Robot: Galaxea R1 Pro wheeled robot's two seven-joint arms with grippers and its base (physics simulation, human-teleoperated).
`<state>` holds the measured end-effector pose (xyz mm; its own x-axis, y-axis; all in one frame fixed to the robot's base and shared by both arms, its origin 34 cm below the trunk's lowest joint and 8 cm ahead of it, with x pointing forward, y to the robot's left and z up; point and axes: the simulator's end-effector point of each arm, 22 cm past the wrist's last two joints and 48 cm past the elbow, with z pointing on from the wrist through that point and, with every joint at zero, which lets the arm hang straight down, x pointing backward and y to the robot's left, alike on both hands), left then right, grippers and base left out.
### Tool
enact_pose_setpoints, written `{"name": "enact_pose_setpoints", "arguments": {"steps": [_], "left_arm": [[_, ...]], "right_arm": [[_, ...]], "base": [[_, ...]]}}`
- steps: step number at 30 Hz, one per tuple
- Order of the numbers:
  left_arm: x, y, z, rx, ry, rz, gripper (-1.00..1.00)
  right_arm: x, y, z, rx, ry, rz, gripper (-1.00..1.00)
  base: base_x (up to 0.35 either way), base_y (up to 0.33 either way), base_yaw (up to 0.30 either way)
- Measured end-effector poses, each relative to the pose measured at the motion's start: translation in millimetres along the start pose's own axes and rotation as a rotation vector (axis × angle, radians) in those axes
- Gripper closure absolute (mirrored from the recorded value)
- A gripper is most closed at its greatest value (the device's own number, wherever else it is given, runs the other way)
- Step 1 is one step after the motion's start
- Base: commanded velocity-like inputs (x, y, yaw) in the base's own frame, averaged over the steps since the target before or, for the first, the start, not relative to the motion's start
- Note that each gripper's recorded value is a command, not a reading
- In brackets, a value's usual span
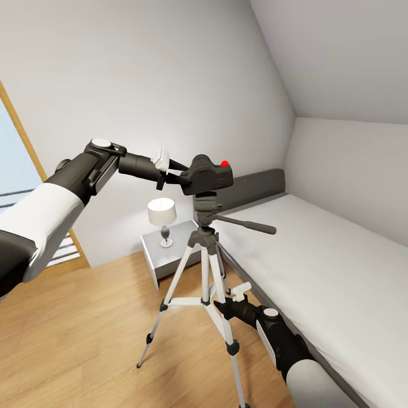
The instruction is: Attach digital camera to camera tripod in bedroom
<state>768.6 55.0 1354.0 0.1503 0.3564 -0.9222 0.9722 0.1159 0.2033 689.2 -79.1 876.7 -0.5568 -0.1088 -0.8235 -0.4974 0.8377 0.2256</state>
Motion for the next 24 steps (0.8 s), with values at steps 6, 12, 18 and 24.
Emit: {"name": "enact_pose_setpoints", "arguments": {"steps": [6, 12, 18, 24], "left_arm": [[0.3, 0.0, -0.1, 0.000, 0.001, -0.001, 1.00], [0.4, 0.3, -0.7, -0.001, 0.000, -0.001, 1.00], [1.4, 1.0, -1.8, -0.003, 0.002, -0.002, 1.00], [3.1, 2.0, -3.5, -0.006, 0.003, -0.004, 1.00]], "right_arm": [[0.0, 0.0, 0.0, 0.000, 0.000, 0.000, 1.00], [0.0, 0.0, 0.0, 0.000, 0.000, 0.000, 1.00], [0.0, 0.0, 0.0, 0.000, 0.000, 0.000, 1.00], [0.0, 0.0, 0.0, 0.000, 0.000, 0.000, 1.00]], "base": [[0.000, 0.000, 0.000], [0.000, 0.000, 0.000], [0.000, 0.000, 0.000], [0.000, 0.000, 0.000]]}}
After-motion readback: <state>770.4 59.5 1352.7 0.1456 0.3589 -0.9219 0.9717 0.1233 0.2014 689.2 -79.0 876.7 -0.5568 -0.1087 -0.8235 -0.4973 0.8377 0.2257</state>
